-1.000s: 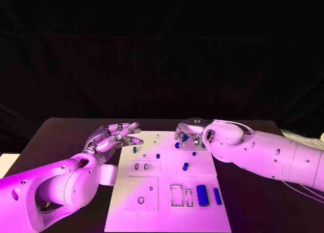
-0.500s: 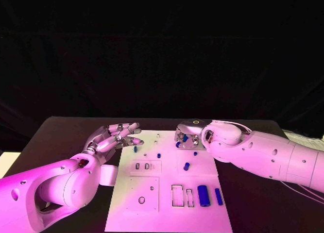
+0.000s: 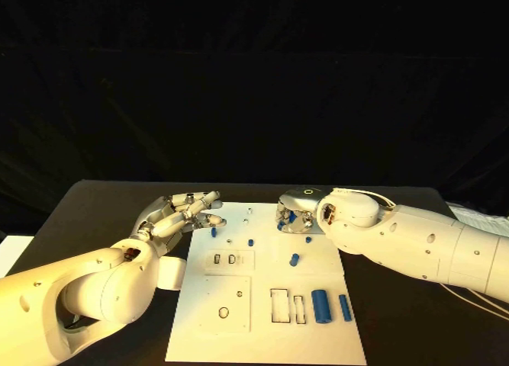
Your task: Assemble the parts on the task board
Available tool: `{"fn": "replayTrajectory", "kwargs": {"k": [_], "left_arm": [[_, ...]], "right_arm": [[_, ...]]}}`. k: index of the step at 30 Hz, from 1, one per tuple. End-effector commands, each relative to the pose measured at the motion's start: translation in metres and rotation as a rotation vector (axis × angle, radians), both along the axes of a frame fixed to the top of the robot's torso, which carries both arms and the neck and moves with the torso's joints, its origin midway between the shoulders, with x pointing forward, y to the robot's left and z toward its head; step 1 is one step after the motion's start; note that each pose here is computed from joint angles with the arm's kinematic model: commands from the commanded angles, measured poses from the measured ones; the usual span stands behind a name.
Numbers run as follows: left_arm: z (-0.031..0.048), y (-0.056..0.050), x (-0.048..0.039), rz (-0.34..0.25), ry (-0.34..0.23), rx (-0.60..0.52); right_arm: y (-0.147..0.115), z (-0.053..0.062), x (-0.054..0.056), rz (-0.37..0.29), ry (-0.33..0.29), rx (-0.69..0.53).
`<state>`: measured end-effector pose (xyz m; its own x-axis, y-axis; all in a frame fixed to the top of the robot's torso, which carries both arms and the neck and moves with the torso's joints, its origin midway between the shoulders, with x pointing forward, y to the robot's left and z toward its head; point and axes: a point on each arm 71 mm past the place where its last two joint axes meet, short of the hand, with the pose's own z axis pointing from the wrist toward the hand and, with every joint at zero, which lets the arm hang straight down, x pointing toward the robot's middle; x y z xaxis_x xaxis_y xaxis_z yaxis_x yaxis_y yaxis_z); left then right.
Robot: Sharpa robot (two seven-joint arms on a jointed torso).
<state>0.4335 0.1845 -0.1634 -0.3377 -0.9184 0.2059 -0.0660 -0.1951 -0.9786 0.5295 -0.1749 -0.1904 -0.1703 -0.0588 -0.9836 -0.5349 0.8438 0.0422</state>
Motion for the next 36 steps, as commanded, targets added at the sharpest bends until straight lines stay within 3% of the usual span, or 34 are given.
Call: {"fn": "replayTrajectory", "kwargs": {"k": [1,9,18,28,36], "left_arm": [[0.0013,-0.002,-0.0001,-0.02,-0.003,-0.013],[0.0012,-0.003,0.0001,-0.02,-0.002,-0.012],[0.001,-0.003,0.0003,-0.021,-0.001,-0.012],[0.0006,-0.003,0.0013,-0.021,-0.001,-0.012],[0.0019,-0.005,-0.0006,-0.028,-0.001,-0.015]], "right_arm": [[0.0,-0.003,0.0,0.003,0.014,-0.028],[0.0,-0.004,0.002,0.0,0.011,-0.027],[0.002,0.001,0.003,-0.007,-0.043,0.022],[0.012,0.02,0.003,-0.009,-0.166,0.123],[0.023,0.026,0.009,-0.008,-0.208,0.144]]}}
